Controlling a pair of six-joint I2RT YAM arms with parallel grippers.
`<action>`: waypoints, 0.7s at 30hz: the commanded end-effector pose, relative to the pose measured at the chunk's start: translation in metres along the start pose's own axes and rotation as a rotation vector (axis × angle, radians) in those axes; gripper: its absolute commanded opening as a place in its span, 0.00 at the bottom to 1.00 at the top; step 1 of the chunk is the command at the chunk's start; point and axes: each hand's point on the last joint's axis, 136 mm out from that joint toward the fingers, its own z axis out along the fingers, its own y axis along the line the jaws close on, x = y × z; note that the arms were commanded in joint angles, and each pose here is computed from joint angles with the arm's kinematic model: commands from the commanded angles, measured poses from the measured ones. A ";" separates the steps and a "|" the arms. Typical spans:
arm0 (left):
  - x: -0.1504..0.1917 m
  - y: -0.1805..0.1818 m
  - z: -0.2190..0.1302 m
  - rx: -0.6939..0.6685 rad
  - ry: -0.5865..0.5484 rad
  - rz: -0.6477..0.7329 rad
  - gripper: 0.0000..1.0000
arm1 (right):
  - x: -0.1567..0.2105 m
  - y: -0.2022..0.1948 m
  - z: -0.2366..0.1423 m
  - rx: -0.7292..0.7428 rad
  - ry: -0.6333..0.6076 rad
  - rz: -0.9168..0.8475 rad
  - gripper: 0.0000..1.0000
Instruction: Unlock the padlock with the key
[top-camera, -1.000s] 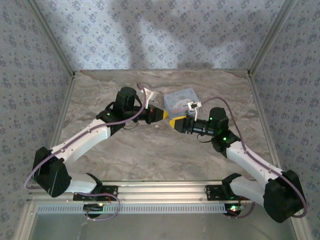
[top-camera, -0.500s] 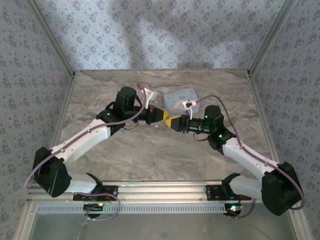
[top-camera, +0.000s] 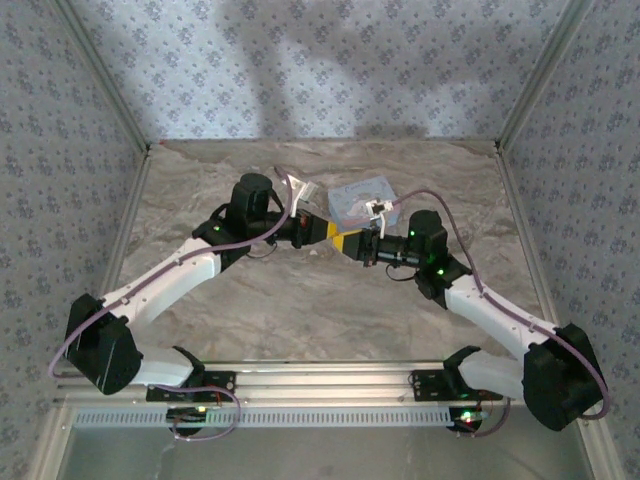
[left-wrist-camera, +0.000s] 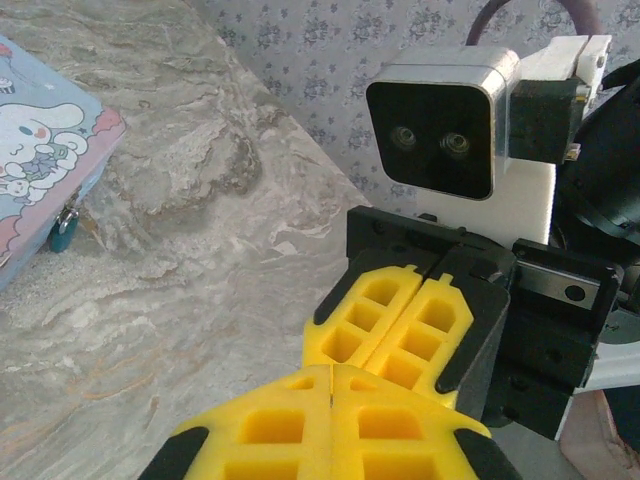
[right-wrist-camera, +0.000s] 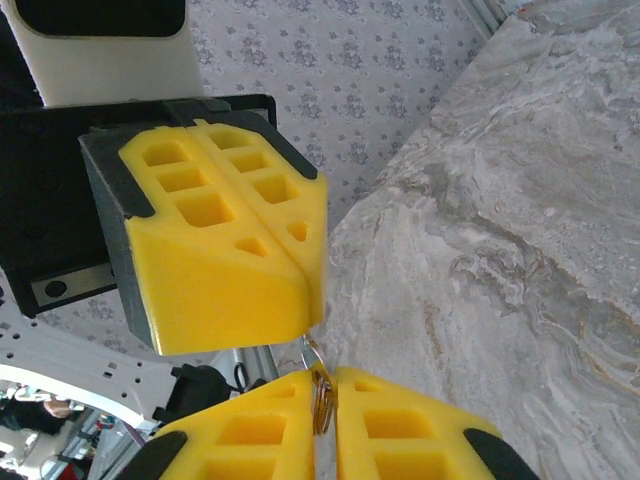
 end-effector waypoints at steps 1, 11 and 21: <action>-0.006 -0.011 -0.004 0.037 -0.016 0.026 0.00 | -0.010 0.001 0.000 0.021 -0.021 -0.030 0.03; -0.019 -0.009 -0.008 -0.008 -0.052 0.041 0.33 | 0.005 -0.021 -0.009 0.143 0.024 -0.012 0.00; -0.024 0.044 -0.002 -0.284 -0.035 0.039 0.58 | 0.012 -0.074 -0.072 0.455 -0.039 0.101 0.00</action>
